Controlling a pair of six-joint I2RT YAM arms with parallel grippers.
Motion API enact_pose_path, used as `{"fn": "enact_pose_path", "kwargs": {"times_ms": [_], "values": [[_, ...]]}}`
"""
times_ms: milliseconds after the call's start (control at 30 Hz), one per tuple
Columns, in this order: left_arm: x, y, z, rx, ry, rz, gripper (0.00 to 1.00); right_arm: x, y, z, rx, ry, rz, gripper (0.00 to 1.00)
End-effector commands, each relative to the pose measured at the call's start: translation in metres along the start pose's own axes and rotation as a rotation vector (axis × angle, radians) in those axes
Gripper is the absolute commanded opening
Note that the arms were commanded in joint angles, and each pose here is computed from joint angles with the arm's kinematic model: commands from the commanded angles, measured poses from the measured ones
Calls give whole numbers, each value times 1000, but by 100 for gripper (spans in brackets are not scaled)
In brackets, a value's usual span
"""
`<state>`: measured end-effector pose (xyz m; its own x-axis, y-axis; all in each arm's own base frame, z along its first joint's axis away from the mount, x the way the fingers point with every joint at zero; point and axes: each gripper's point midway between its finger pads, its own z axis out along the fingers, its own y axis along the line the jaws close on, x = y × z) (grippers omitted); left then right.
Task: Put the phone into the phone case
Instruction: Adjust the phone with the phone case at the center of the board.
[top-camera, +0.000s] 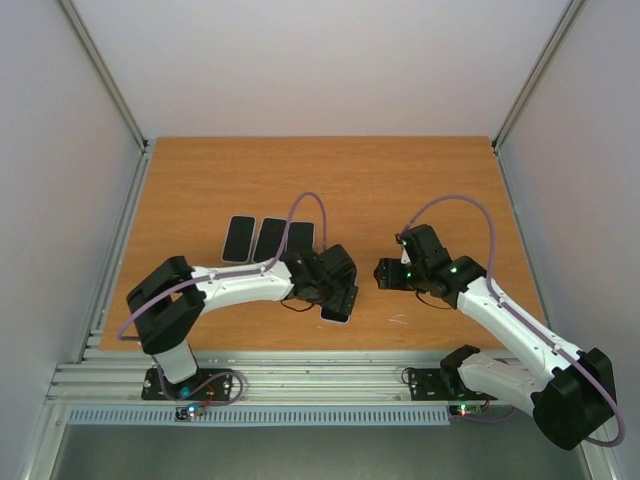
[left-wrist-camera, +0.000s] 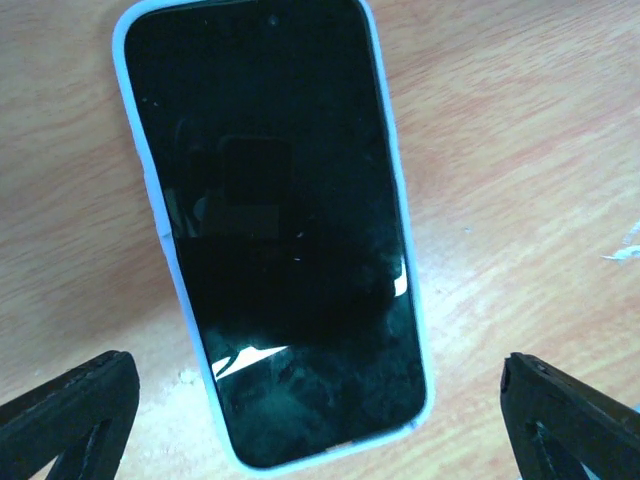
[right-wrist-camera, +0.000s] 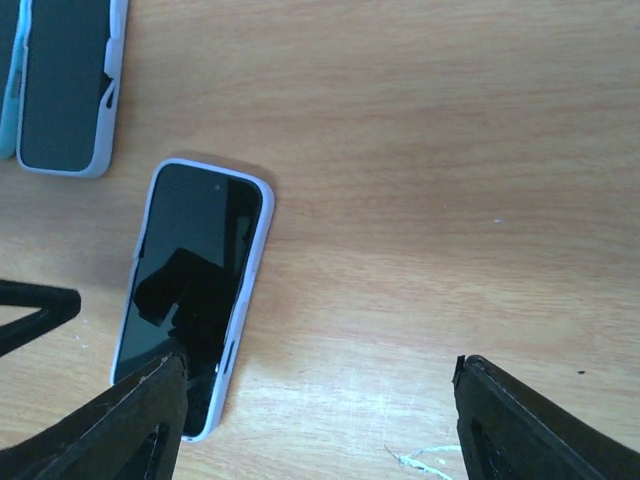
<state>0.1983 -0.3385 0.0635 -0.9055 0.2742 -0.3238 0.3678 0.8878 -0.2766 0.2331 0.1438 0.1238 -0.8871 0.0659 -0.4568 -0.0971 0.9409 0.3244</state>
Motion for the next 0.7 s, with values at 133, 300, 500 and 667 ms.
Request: {"fn": "enact_pose_path", "kwargs": {"times_ms": [133,300,500,667], "values": [[1,11,26,-122,58,59,99,7,-9,9,8,20,9,76],[2,2,32,-90,78,69,99,10,-9,18,3,49,-24,78],[6,-5,41,-101,104,92,99,13,-6,27,-17,79,-19,80],[13,12,48,-193,132,101,99,14,-2,32,-40,95,-21,80]]}}
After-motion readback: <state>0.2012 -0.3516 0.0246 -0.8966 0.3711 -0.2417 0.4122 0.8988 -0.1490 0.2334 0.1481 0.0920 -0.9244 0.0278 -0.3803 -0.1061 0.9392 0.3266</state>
